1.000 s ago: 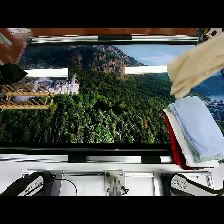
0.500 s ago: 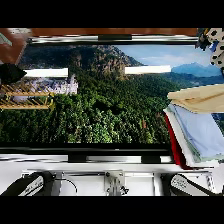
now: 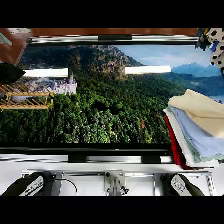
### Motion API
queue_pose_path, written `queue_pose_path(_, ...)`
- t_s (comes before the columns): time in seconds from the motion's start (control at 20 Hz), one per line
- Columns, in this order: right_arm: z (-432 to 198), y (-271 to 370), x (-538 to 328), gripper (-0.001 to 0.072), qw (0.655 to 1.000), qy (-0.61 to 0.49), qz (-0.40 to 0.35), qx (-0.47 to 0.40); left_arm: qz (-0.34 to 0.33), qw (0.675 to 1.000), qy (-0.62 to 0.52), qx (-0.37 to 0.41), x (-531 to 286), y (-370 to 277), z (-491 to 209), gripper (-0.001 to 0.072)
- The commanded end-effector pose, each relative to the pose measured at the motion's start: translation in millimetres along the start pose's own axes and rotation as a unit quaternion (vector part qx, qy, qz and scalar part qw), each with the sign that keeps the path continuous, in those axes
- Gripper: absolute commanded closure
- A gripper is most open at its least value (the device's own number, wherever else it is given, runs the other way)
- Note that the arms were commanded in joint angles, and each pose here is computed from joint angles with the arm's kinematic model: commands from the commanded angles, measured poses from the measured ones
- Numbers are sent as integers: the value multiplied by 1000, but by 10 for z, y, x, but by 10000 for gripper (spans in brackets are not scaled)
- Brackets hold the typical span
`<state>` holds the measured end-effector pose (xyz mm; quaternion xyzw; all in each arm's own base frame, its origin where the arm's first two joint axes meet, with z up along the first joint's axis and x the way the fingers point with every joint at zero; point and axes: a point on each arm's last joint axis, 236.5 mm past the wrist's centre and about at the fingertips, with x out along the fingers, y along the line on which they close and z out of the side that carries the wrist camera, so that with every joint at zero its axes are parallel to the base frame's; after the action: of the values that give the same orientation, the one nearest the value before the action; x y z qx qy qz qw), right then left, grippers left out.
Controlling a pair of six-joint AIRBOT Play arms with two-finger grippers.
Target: Fold the shirts.
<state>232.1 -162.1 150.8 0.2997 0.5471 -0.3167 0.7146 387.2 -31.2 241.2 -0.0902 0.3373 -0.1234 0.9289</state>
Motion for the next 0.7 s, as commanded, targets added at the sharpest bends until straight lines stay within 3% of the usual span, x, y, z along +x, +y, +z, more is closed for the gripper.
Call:
queue_pose_path(0.0,-780,-511,310,648,989,114,-94,15,0,1000,-5,6,-47,-24,15,671)
queue_pose_path(0.4,-968,-627,435,639,983,142,-116,16,-3,1000,-7,6,-56,-43,22,671)
queue_pose_path(0.45,-976,-605,438,579,983,144,-111,16,-4,1000,-7,6,-56,-46,22,671)
queue_pose_path(0.55,-1022,-459,430,17,986,151,-72,-24,-4,1000,-8,6,-63,-49,23,671)
queue_pose_path(0.65,-1044,-421,364,20,988,137,-59,-27,-3,1000,-8,6,-62,-47,24,671)
